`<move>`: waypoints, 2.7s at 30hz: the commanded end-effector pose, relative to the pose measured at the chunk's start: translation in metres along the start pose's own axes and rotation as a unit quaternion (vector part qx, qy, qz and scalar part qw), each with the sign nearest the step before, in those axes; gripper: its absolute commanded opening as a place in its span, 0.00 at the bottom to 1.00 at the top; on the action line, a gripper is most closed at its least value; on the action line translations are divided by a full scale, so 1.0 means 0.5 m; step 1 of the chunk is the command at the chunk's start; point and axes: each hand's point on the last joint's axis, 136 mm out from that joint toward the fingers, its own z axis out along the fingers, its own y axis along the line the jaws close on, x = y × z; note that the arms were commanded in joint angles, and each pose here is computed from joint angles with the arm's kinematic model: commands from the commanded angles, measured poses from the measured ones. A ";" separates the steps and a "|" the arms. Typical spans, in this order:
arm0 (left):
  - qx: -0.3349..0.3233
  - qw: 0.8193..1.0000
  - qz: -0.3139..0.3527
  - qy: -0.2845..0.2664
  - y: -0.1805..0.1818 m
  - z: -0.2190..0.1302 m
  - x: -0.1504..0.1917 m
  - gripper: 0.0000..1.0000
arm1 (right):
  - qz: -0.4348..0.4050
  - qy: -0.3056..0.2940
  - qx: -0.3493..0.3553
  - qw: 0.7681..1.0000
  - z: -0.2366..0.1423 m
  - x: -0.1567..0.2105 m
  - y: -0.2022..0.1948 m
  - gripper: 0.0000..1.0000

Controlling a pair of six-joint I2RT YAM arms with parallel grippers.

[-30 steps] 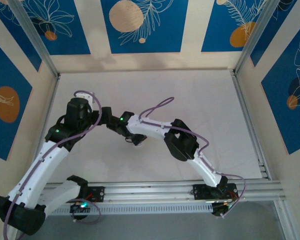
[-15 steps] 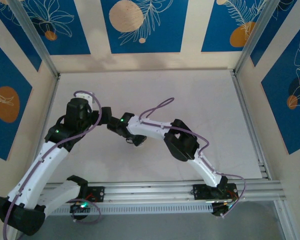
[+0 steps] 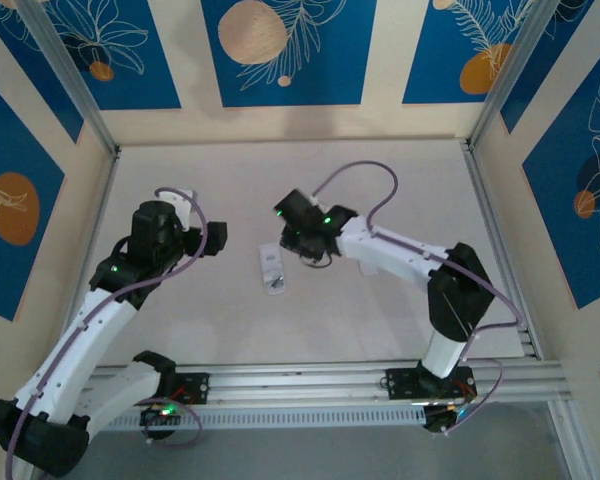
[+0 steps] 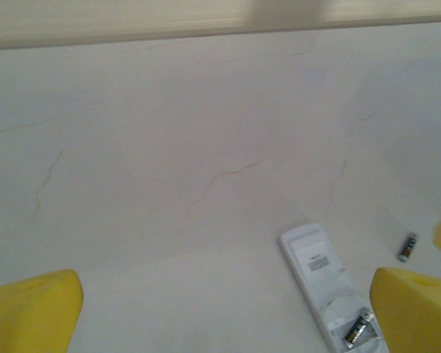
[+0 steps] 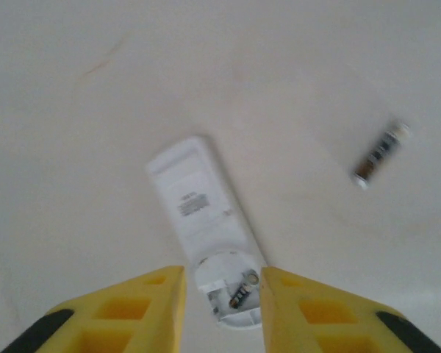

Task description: Load the batteries into the remote control

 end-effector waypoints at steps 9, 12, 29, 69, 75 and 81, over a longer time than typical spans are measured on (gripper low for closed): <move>0.077 0.994 0.069 -0.044 -0.048 -0.021 -0.014 1.00 | -0.701 0.098 -0.136 0.693 0.014 0.111 -0.004 0.39; 0.125 0.984 0.104 -0.070 -0.080 -0.031 -0.009 0.99 | -0.733 0.117 -0.180 0.646 0.032 0.123 0.010 0.39; 0.109 0.967 0.192 -0.129 -0.071 -0.051 0.013 1.00 | -0.824 0.125 -0.268 0.484 0.104 0.181 0.025 0.41; 0.112 0.967 0.186 -0.130 -0.072 -0.050 0.012 1.00 | -0.830 0.184 -0.237 0.470 0.150 0.183 -0.027 0.31; 0.113 0.967 0.186 -0.130 -0.073 -0.051 0.012 1.00 | -0.835 0.191 -0.229 0.463 0.152 0.183 -0.035 0.29; 0.114 0.967 0.185 -0.130 -0.073 -0.051 0.013 1.00 | -0.838 0.189 -0.225 0.460 0.150 0.183 -0.035 0.23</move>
